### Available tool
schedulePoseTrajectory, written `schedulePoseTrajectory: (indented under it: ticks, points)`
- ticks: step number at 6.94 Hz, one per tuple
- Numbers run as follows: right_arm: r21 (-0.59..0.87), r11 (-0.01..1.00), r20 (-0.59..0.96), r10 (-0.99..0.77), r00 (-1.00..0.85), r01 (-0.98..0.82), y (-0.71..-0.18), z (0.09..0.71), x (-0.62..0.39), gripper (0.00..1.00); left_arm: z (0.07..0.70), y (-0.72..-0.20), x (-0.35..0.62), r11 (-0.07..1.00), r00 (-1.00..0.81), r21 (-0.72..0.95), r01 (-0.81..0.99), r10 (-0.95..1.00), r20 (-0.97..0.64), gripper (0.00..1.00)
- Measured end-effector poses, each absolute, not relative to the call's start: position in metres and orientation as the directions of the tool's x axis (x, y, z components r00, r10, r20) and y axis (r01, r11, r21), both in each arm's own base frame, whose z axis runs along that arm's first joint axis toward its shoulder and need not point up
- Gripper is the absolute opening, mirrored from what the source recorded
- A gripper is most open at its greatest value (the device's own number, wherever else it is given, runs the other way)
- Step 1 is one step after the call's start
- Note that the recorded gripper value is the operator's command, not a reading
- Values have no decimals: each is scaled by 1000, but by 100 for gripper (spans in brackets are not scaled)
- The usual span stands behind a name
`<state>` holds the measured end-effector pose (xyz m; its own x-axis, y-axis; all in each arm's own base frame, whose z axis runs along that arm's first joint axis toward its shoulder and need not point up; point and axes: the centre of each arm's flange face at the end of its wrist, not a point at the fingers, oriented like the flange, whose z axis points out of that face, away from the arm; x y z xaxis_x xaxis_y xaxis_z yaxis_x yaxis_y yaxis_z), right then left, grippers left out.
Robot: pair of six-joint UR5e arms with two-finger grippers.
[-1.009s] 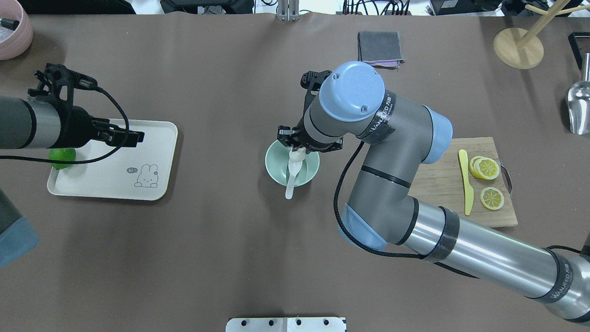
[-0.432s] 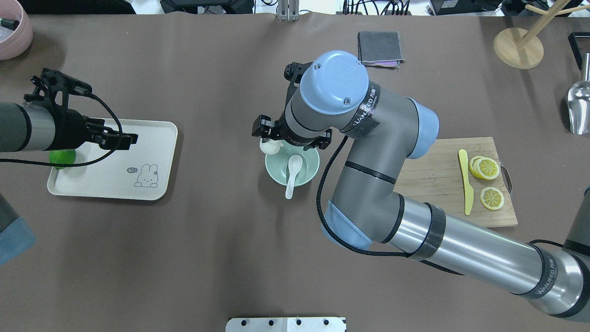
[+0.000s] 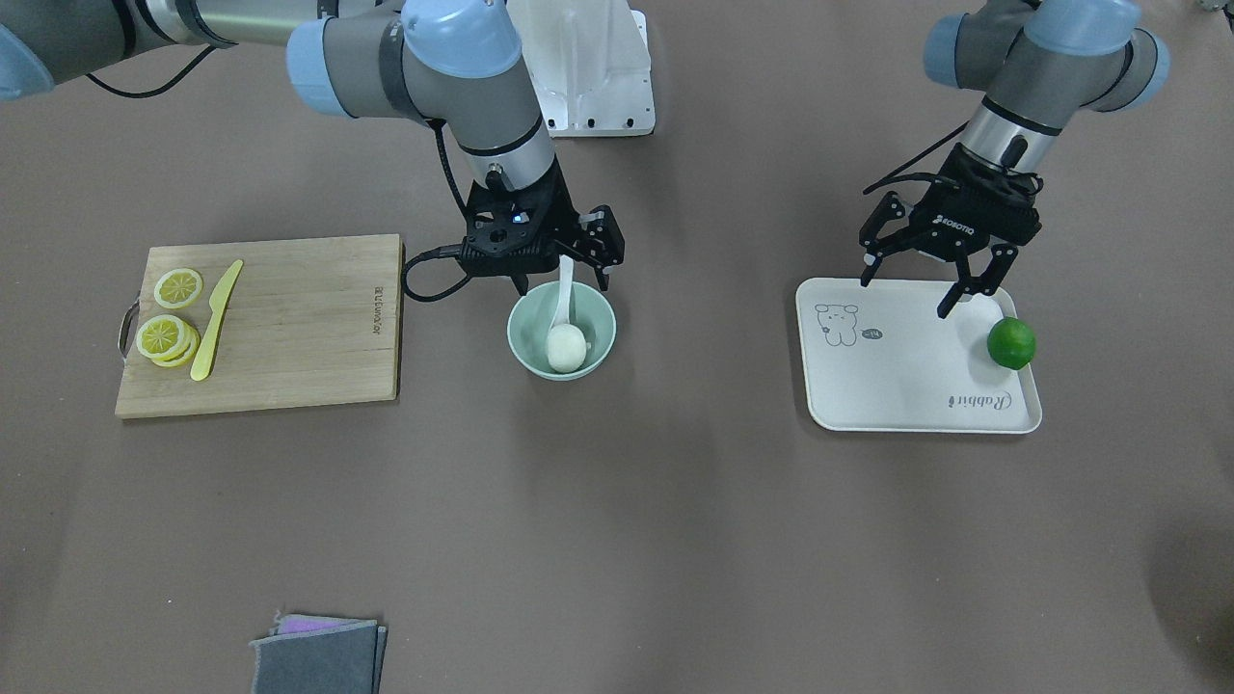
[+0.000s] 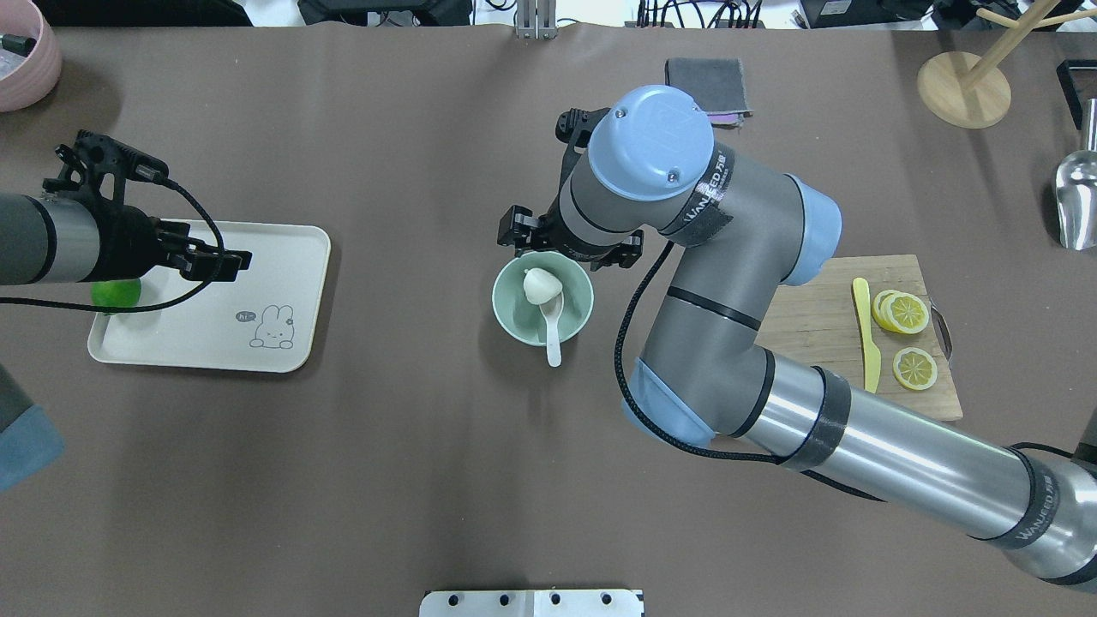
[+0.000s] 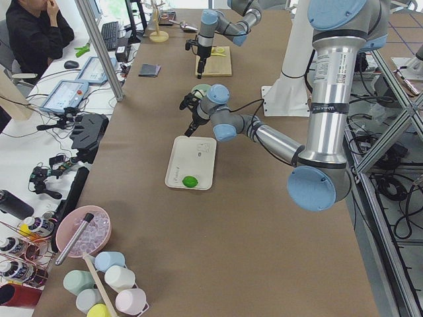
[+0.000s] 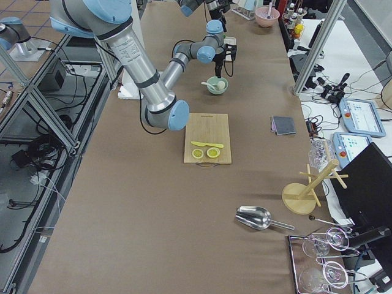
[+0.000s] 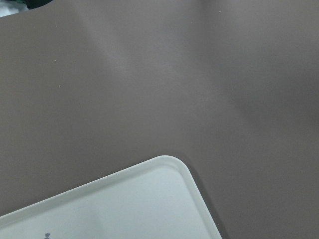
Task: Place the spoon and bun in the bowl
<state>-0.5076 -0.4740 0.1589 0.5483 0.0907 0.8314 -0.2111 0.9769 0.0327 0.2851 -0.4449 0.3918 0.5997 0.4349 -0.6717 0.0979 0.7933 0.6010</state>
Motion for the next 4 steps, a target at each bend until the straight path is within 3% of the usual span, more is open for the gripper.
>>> schedulePoseTrajectory:
  ticks: [2,4]
  points:
    - [101,977,812,27,583,-186,-493,188,-473,100,395,-450,279,795,608,597,108,422,-673,98]
    - [184,975,763,-60,643,-126,-516,261,-389,100,432,-464,264,822,657,558,115,359,-663,98]
